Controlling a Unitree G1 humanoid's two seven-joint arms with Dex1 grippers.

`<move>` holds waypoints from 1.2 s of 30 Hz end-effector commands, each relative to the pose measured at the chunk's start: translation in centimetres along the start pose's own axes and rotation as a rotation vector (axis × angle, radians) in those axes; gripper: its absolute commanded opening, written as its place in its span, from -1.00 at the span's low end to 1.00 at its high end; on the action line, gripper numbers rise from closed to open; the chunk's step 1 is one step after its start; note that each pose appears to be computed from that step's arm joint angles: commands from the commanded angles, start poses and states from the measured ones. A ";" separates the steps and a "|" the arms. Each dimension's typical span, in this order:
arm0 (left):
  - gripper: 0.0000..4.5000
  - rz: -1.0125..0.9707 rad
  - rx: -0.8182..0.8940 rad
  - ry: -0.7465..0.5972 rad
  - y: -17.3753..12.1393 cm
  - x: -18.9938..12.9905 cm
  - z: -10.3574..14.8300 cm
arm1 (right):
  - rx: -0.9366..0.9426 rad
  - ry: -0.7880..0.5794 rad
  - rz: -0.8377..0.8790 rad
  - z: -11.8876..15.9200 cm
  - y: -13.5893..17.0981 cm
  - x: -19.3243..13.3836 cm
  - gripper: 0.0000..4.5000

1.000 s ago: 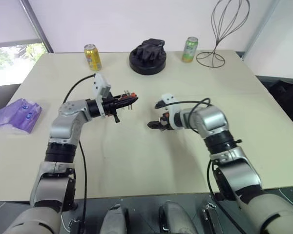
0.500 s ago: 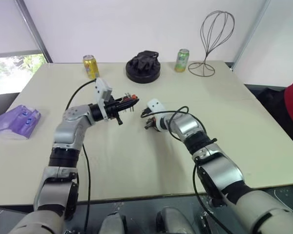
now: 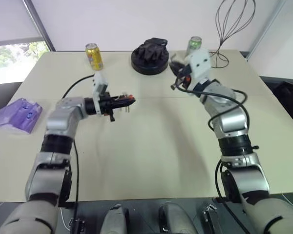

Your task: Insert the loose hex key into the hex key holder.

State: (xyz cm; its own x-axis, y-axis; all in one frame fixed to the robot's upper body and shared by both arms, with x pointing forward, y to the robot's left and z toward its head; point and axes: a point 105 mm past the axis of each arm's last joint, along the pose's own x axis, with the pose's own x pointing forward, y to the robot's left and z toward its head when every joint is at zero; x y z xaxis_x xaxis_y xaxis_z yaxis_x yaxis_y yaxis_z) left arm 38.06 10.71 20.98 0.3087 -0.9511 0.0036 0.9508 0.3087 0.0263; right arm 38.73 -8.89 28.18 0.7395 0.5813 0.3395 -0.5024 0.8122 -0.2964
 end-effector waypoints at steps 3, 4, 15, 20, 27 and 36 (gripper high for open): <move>-1.00 -0.064 0.037 -0.040 0.6 1.9 2.6 | 0.272 -0.210 0.026 4.8 1.2 -1.1 -0.98; -1.00 -0.076 0.043 -0.042 0.6 2.3 2.9 | 0.296 -0.215 0.023 5.0 1.2 -1.1 -0.98; -1.00 -0.179 0.070 -0.043 -0.1 5.0 3.5 | 0.333 -0.217 0.029 5.1 2.3 -1.0 -0.98; -1.00 -0.218 0.081 -0.070 -0.9 6.3 3.9 | 0.355 -0.213 0.033 4.8 3.1 -0.7 -0.98; -1.00 -0.211 0.078 -0.131 -1.1 7.1 5.1 | 0.365 -0.207 0.038 4.3 4.0 -0.5 -0.98; -1.00 -0.236 0.079 -0.162 -1.5 7.0 6.2 | 0.378 -0.174 0.033 3.0 4.2 -0.8 -0.98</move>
State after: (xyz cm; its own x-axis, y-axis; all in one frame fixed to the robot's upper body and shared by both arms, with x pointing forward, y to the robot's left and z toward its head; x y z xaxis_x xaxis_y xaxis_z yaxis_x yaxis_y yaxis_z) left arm 39.20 3.81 24.70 0.1010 -0.9893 0.1051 0.9932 0.1065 0.0480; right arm 35.50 -5.92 28.22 0.6823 0.5788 0.4467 -0.6673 0.7426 0.0570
